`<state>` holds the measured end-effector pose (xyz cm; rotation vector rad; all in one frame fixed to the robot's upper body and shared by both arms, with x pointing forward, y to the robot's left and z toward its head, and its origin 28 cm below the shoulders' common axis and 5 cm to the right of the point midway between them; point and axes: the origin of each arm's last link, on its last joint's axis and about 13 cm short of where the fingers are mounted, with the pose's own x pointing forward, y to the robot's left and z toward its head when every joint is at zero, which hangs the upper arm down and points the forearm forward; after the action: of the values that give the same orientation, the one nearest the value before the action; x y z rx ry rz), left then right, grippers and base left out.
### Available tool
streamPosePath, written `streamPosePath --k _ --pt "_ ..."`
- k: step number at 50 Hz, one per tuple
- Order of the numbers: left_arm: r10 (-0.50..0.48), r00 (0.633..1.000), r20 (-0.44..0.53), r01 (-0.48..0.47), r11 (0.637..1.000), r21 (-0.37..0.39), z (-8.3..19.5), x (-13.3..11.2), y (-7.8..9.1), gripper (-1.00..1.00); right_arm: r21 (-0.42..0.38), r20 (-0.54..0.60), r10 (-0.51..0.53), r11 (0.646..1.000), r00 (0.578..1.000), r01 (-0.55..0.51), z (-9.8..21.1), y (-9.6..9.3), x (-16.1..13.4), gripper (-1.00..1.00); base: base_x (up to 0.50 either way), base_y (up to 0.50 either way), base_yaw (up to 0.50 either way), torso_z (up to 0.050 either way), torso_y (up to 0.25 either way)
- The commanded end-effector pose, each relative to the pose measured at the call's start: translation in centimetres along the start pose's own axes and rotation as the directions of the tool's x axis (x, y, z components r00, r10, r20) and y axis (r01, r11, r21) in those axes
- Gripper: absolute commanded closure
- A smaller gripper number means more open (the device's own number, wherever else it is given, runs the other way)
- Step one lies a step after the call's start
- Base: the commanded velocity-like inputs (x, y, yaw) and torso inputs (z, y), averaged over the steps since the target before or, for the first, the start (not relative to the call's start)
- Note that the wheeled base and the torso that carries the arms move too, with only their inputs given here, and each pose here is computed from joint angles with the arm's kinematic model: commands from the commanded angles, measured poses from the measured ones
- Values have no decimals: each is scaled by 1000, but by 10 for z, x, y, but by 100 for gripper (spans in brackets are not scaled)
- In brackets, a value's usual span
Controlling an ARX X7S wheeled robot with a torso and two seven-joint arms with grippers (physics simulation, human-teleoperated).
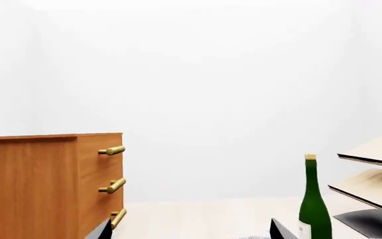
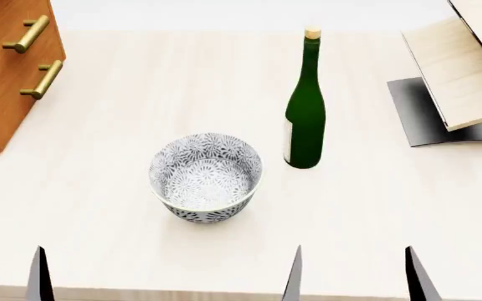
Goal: Put the wine bottle on the wine rack.
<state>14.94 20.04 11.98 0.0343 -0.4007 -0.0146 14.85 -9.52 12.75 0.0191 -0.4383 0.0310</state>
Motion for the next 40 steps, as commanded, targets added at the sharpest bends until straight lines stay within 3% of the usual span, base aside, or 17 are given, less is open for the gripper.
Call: streamPosePath --k 1,18,40 --pt "7 992 129 -6 1000 -5 25 -8 0 -100 -1 144 7 1000 990 -7 24 2 -7 -100 0 0 0 0 0" --pt "16 986 168 -17 1000 1 27 -9 0 -100 -1 149 15 1000 989 -15 24 2 -8 -100 11 0 0 0 0" --pt "19 987 160 -20 1000 6 24 -9 -1 -100 -6 134 18 1000 991 -18 22 2 -8 -100 165 0 0 0 0"
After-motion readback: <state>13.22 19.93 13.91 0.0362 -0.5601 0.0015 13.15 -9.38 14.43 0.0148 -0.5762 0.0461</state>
